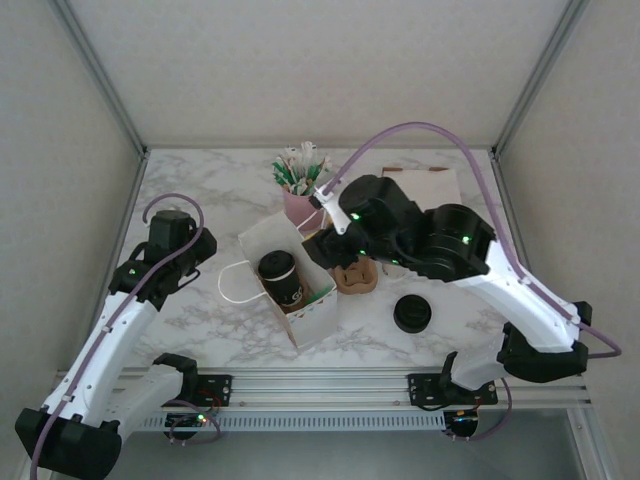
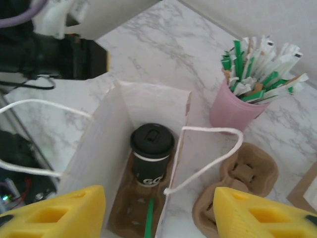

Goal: Pack the takeout coffee

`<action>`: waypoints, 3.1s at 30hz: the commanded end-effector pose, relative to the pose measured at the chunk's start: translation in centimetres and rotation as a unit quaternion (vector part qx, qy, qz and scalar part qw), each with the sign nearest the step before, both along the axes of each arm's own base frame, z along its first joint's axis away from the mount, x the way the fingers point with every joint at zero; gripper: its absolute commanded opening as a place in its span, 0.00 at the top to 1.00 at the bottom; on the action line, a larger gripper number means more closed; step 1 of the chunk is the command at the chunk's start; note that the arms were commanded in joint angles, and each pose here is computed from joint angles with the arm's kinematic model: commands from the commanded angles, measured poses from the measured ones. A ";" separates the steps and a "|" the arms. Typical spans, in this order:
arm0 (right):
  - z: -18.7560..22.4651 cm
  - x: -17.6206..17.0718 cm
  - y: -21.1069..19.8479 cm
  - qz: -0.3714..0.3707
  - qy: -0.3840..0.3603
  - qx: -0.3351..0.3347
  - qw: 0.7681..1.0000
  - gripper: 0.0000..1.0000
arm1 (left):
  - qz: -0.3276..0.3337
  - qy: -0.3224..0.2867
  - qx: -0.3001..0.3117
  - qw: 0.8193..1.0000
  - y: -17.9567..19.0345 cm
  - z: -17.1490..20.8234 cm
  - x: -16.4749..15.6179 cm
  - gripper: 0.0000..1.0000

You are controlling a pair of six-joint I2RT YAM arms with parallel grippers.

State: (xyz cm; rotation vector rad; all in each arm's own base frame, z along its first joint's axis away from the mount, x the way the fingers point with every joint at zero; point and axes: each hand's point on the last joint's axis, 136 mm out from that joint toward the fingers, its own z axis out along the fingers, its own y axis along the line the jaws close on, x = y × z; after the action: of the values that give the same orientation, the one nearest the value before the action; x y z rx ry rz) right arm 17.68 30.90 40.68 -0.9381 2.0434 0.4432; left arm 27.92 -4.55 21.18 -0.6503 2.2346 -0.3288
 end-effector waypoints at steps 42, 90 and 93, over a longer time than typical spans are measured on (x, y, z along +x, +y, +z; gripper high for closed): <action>-31.8 27.7 -37.1 -0.569 0.288 0.123 0.760 0.28 | -0.065 -0.012 0.004 0.998 -1.9 0.3 0.6 0.52; 0.0 21.6 -22.2 -0.360 0.051 0.203 0.909 1.00 | -0.055 -0.024 -0.007 0.998 -1.7 1.2 0.1 0.53; 4.8 18.1 -18.0 -0.282 0.014 0.221 0.934 1.00 | -0.055 -0.026 -0.008 0.998 -1.7 1.3 0.0 0.53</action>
State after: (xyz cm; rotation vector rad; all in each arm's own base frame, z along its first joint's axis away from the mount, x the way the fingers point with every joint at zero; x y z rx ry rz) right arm 38.78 11.10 44.09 0.0482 1.9947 0.5617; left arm 28.20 -5.81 21.94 -0.5309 2.2368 -0.3844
